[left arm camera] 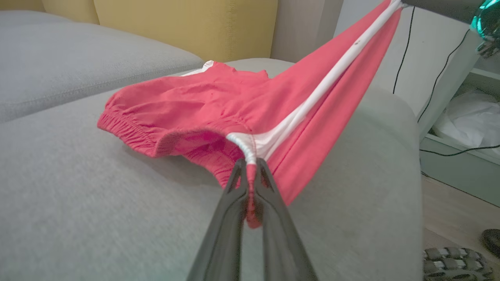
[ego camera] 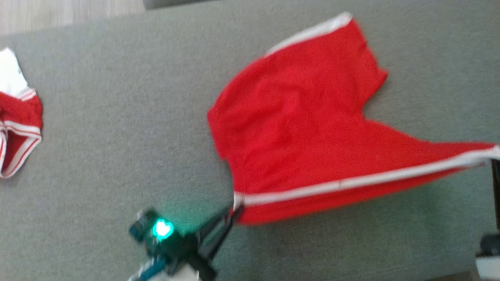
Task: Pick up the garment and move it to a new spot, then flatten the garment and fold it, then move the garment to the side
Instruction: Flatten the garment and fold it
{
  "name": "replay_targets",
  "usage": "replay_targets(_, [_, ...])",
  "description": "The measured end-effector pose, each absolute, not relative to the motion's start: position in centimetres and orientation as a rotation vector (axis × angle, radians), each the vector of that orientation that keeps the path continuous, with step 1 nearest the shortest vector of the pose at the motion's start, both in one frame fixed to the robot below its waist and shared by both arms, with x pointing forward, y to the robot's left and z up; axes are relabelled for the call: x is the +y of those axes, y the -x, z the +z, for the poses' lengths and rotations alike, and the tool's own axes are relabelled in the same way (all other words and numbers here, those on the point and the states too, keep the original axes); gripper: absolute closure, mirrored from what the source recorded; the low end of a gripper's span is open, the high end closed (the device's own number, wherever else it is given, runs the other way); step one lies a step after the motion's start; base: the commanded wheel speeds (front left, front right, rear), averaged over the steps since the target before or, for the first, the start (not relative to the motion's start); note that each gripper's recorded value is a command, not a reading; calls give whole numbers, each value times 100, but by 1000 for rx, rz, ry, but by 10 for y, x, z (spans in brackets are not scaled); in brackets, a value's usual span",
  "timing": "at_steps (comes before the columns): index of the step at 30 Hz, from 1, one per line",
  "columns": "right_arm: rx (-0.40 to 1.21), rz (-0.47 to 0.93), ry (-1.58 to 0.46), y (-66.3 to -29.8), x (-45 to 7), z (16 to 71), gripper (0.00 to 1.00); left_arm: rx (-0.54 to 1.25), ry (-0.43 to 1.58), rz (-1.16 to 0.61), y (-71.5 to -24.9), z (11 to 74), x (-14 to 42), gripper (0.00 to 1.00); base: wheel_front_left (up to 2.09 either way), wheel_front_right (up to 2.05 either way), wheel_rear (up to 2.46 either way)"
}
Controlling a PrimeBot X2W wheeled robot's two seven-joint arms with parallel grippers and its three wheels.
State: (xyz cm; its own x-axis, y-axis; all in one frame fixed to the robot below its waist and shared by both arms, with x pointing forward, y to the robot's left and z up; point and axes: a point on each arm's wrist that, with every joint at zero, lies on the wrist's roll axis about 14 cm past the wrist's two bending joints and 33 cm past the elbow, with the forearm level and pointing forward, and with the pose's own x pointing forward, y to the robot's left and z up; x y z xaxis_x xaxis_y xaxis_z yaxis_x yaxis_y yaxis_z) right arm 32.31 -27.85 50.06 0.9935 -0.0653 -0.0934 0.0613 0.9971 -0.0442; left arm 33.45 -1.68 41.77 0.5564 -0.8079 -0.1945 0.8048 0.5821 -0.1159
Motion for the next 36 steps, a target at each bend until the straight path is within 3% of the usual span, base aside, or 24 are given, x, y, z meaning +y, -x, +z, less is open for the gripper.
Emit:
replay_targets(4, [78,-70,63,-302,-280,521,100,245,67,-942,-310,428,-17,100,0,0,0])
replay_targets(8, [50,-68,58,-309,-284,533,100,176,90,-922,-319,451,-20,100,0,0,0])
replay_targets(19, [183,118,108,-417,-270,498,100,129,97,-767,-407,466,-19,100,0,0,0])
replay_targets(36, [453,380,287,-530,-220,430,100,249,22,-601,-471,424,11,100,0,0,0])
